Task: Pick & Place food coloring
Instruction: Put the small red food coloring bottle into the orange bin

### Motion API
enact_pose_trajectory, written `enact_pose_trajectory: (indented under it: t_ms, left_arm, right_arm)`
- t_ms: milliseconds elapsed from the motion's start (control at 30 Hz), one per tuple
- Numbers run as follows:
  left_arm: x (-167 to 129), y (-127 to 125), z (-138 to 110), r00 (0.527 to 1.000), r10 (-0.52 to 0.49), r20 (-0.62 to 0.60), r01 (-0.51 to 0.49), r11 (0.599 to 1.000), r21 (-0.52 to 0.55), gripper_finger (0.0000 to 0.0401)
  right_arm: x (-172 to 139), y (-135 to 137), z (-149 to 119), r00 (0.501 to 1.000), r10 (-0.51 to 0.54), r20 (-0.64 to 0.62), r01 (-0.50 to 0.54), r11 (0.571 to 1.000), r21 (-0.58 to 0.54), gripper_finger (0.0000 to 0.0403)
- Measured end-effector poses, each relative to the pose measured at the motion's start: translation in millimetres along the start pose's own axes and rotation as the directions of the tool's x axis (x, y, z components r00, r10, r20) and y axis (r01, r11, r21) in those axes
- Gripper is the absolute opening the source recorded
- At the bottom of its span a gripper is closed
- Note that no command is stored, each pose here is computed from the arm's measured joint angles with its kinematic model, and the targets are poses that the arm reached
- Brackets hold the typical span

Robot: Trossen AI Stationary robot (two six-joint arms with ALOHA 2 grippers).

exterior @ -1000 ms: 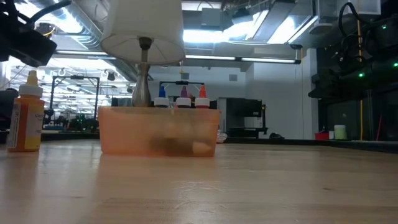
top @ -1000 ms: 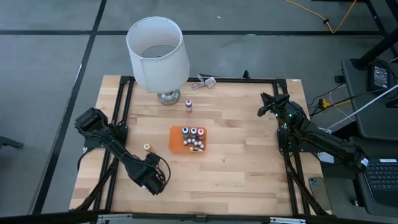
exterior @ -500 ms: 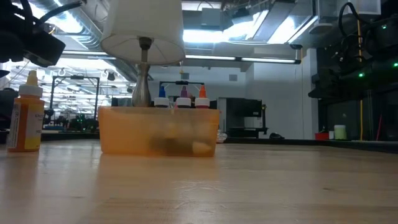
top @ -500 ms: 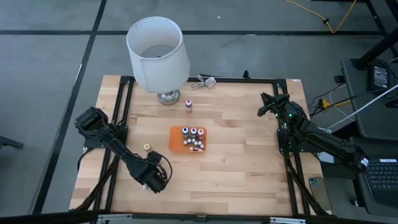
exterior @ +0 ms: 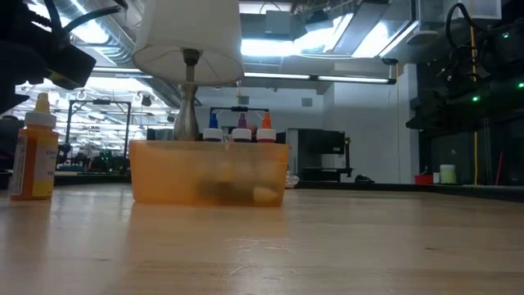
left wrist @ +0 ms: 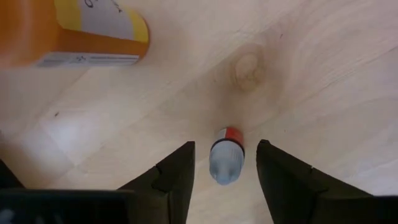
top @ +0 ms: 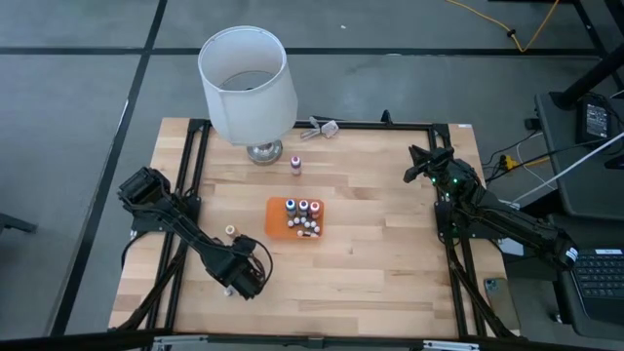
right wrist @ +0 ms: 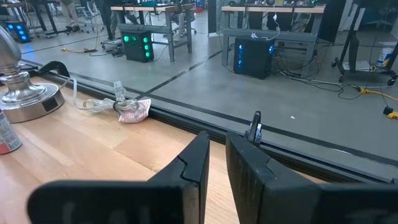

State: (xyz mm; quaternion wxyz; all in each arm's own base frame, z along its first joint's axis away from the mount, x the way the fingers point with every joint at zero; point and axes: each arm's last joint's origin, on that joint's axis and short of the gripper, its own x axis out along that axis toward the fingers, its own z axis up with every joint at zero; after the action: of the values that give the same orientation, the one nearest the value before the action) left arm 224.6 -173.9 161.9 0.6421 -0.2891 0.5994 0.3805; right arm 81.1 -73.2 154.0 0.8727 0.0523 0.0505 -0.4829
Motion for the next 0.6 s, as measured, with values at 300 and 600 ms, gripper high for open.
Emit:
enact_pose_trajectory:
  t_ms: [300, 600]
  left_arm:
    - [-0.1, 0.0, 0.0, 1.0, -0.001, 0.002, 0.001, 1.0, 0.015, 0.0118]
    - [-3.1, -0.1, 0.5, 1.0, -0.004, 0.007, 0.004, 1.0, 0.027, 0.0071]
  right_arm:
    - [0.0, 0.0, 0.0, 1.0, 0.0, 0.0, 0.0, 1.0, 0.0, 0.0058]
    - [0.0, 0.0, 0.0, 1.0, 0.0, 0.0, 0.0, 1.0, 0.0, 0.0058]
